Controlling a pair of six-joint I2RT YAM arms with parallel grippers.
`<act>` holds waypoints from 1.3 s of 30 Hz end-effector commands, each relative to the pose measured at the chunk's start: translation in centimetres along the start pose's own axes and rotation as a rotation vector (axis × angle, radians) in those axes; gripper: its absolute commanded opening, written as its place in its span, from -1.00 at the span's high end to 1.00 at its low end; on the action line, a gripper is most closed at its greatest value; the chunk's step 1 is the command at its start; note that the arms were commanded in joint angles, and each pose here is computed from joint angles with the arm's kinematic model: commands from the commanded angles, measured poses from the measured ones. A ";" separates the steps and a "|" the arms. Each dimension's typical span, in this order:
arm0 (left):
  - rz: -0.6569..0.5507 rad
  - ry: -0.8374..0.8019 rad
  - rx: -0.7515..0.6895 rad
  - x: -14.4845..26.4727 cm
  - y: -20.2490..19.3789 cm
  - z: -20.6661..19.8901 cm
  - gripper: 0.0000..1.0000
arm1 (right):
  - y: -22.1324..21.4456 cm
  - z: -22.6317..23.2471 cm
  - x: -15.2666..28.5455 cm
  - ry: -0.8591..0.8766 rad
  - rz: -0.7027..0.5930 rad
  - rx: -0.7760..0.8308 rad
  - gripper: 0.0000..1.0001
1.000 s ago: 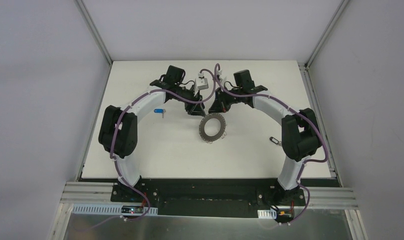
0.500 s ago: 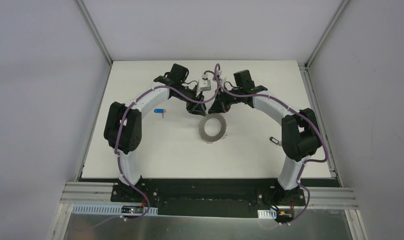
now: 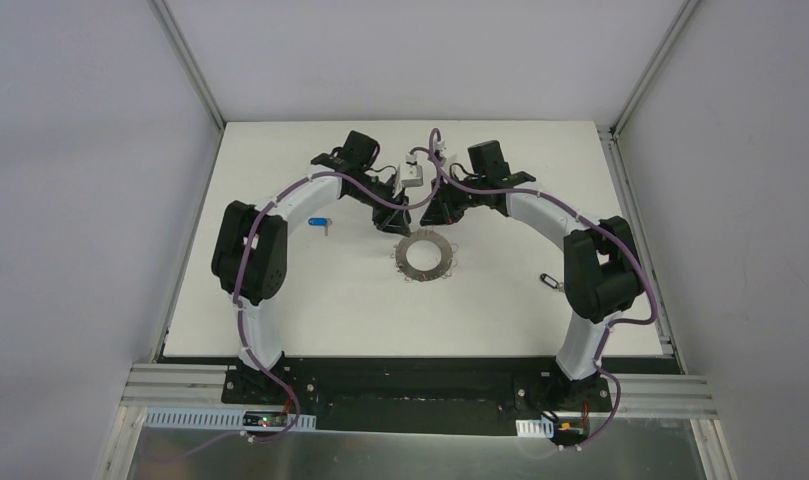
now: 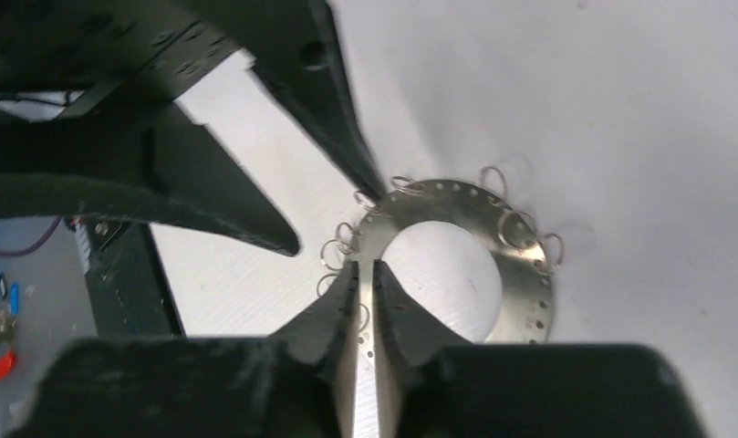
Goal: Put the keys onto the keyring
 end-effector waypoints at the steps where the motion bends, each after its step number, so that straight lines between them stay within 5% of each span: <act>1: -0.014 0.106 0.005 2.6 -0.7 -1.0 0.03 | 0.7 -0.8 1.0 -0.193 -0.014 -0.014 0.64; 7: -0.127 0.235 0.142 5.6 -2.5 -2.7 -0.18 | -0.4 -0.3 -1.4 -0.286 0.051 0.026 0.00; 12: -0.092 0.359 0.245 7.9 -3.0 -4.8 -0.18 | -0.5 0.9 -4.3 -0.268 0.089 0.077 -0.22; 24: -0.010 0.395 0.319 11.3 -5.7 -10.6 -0.21 | -0.5 -1.3 -7.7 -0.209 0.277 0.362 -0.19; 39: 0.016 0.457 0.306 12.5 -6.0 -12.2 -0.24 | -0.6 -0.1 -8.5 -0.118 0.350 0.430 -0.07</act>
Point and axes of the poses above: each gripper's point midway between its finger pads, its own x axis back along the fingers, its own z axis along the line the jaws close on, y = z × x, the point moved 8 cm from there along x, back along the fingers, and after that the axes turned 5 degrees about x, right-handed, at the moved point
